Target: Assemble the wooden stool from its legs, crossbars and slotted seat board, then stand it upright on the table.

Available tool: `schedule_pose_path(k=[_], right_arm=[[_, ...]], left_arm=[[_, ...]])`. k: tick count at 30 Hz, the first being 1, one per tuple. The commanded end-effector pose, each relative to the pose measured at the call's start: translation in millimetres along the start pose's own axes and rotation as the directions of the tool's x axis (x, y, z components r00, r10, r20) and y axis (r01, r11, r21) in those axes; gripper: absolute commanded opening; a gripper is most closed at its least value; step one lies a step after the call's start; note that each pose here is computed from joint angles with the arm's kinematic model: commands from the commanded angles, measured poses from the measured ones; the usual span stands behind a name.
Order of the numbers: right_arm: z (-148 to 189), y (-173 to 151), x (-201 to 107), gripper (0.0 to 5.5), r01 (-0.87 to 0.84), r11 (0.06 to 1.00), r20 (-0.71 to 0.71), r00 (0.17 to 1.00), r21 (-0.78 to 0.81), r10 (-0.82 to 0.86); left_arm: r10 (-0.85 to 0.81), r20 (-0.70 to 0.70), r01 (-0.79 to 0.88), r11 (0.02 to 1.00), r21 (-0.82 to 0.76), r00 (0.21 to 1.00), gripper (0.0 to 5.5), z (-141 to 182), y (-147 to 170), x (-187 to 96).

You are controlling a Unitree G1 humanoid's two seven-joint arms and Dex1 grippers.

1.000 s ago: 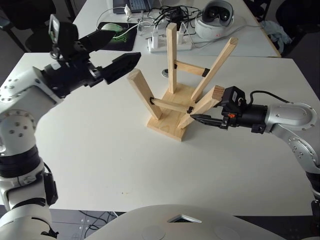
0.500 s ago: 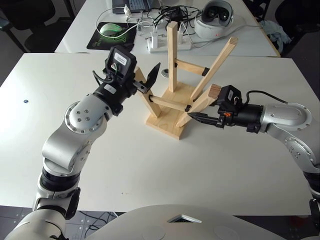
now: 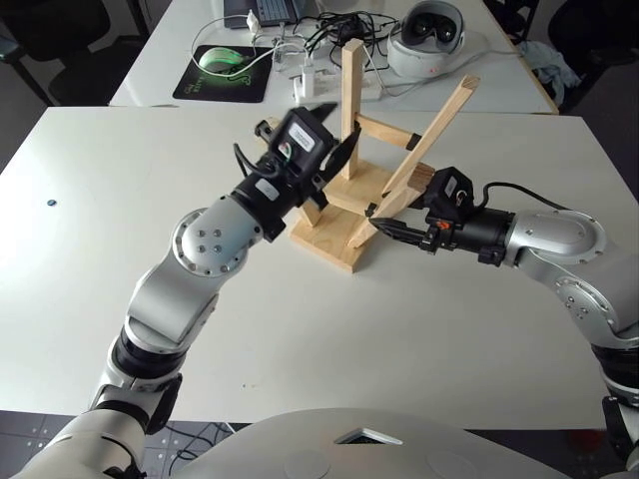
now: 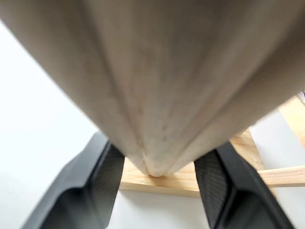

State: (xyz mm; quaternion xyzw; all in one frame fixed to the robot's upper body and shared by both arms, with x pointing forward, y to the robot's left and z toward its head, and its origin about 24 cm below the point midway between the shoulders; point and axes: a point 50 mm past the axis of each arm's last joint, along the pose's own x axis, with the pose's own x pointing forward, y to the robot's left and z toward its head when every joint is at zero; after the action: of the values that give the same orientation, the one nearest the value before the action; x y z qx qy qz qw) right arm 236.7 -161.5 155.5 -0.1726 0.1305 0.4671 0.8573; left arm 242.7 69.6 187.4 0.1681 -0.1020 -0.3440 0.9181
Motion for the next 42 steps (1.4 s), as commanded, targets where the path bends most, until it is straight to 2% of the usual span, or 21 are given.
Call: schedule_pose_path(k=[1, 5, 9, 16, 19, 21, 23, 25, 27, 29, 32, 36, 39, 42], right_arm=[[-71, 14, 4, 2.06, 0.029, 0.98, -0.373, 0.927, 0.195, 0.047], [-69, 14, 7, 2.06, 0.019, 0.981, -0.367, 0.929, 0.192, 0.054], [-69, 14, 8, 2.06, 0.021, 0.981, -0.367, 0.929, 0.192, 0.052], [-70, 17, 9, 2.06, 0.02, 0.979, -0.37, 0.927, 0.203, 0.058], [-70, 19, 9, 2.06, 0.018, 0.978, -0.37, 0.927, 0.206, 0.06], [-70, 18, 10, 2.06, 0.013, 0.979, -0.369, 0.927, 0.204, 0.064], [-68, 18, 10, 2.06, 0.012, 0.979, -0.366, 0.928, 0.203, 0.065], [-66, 19, 11, 2.06, 0.01, 0.979, -0.36, 0.931, 0.204, 0.066], [-65, 19, 12, 2.06, 0.004, 0.979, -0.358, 0.931, 0.202, 0.07], [-65, 19, 12, 2.06, 0.005, 0.98, -0.357, 0.931, 0.201, 0.069], [-65, 18, 11, 2.06, 0.01, 0.98, -0.36, 0.931, 0.201, 0.064], [-67, 18, 11, 2.06, 0.011, 0.98, -0.366, 0.928, 0.201, 0.064], [-68, 18, 12, 2.06, 0.008, 0.98, -0.368, 0.927, 0.2, 0.068], [-68, 18, 13, 2.06, 0.001, 0.98, -0.371, 0.926, 0.201, 0.075]], left_arm=[[-0.071, -0.159, 0.075, 0.997, 0.018, 0.985, 1.09, -28, -11, 4], [-0.116, -0.232, 0.13, 0.99, 0.046, 0.966, 0.52, -37, -14, 4], [-0.112, -0.192, 0.133, 0.986, 0.098, 0.975, 0.01, -27, -11, 7], [-0.023, -0.039, 0.03, 0.98, 0.197, 0.999, 0.0, 2, 6, 12], [-0.056, -0.044, 0.064, 0.981, 0.185, 0.997, 0.0, -1, 0, 12], [-0.152, -0.144, 0.171, 0.976, 0.134, 0.978, 0.0, -17, -13, 9], [-0.297, -0.312, 0.322, 0.946, 0.029, 0.902, 0.0, -46, -32, 0], [-0.373, -0.451, 0.394, 0.918, -0.05, 0.811, 0.0, -69, -43, -15], [-0.386, -0.508, 0.41, 0.909, -0.069, 0.77, 0.0, -77, -45, -22], [-0.365, -0.513, 0.391, 0.918, -0.062, 0.777, 0.0, -76, -41, -21], [-0.277, -0.453, 0.315, 0.949, 0.008, 0.847, 0.0, -63, -26, -9], [-0.15, -0.262, 0.182, 0.978, 0.103, 0.953, 0.0, -32, -7, 5], [-0.07, -0.106, 0.087, 0.983, 0.164, 0.992, 0.0, -6, 5, 7], [-0.001, 0.082, -0.02, 0.966, 0.257, 0.997, 0.0, 26, 17, 6]])
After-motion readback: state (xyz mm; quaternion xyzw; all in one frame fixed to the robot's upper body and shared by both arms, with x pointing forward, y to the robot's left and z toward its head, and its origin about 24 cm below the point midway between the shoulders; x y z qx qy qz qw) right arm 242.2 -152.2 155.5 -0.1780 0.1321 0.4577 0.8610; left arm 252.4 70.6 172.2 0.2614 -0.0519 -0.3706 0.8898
